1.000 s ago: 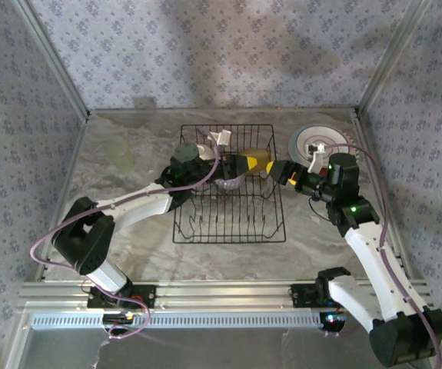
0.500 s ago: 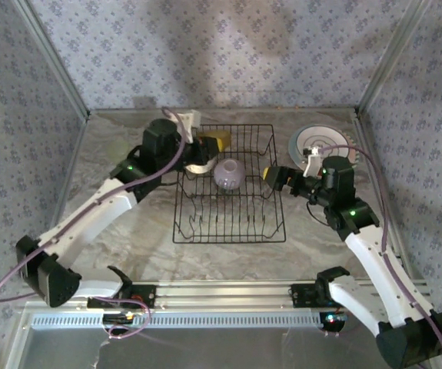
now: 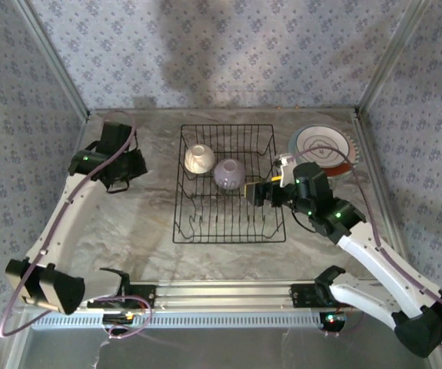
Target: Unload the mixed dishes from the dish rack
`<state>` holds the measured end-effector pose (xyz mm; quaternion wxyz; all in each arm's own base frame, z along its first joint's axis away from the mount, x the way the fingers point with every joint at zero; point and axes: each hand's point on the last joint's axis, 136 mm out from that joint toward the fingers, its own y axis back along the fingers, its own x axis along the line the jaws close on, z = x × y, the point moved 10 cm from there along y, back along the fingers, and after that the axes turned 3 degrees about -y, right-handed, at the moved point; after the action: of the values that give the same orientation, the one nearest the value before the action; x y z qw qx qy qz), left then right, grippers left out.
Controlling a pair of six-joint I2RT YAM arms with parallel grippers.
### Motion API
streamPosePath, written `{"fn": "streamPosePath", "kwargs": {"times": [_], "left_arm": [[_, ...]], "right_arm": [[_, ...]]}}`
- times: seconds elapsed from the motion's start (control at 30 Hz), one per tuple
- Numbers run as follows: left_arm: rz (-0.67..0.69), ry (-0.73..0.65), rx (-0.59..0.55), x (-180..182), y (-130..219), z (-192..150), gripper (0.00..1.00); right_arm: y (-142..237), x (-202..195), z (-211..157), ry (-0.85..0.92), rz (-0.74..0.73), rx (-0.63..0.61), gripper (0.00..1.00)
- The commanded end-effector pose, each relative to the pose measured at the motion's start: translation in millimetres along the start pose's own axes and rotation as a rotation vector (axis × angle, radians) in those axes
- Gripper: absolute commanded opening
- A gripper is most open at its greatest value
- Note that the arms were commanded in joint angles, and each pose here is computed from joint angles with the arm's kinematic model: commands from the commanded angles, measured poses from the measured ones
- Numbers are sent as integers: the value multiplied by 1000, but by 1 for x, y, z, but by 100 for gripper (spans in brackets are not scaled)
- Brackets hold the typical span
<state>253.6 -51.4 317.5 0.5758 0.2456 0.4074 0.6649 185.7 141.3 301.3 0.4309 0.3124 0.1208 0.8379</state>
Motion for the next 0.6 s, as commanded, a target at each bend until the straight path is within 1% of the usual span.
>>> {"fn": "streamPosePath", "kwargs": {"times": [0.0,0.1,0.2,0.33,0.57], "left_arm": [[55,39,147,26,-20,-15,0],[67,87,192,37,-38,-13,0],[97,103,219,42,-52,-9,0],[91,130,261,43,-74,-6,0],[103,119,336,38,-103,3,0]], "right_arm": [[1,3,2,55,-22,-32,100],[3,5,-2,63,-4,-38,100],[5,9,-7,80,34,-40,100],[9,14,-14,106,74,-33,100],[20,12,-25,112,108,-35,100]]}}
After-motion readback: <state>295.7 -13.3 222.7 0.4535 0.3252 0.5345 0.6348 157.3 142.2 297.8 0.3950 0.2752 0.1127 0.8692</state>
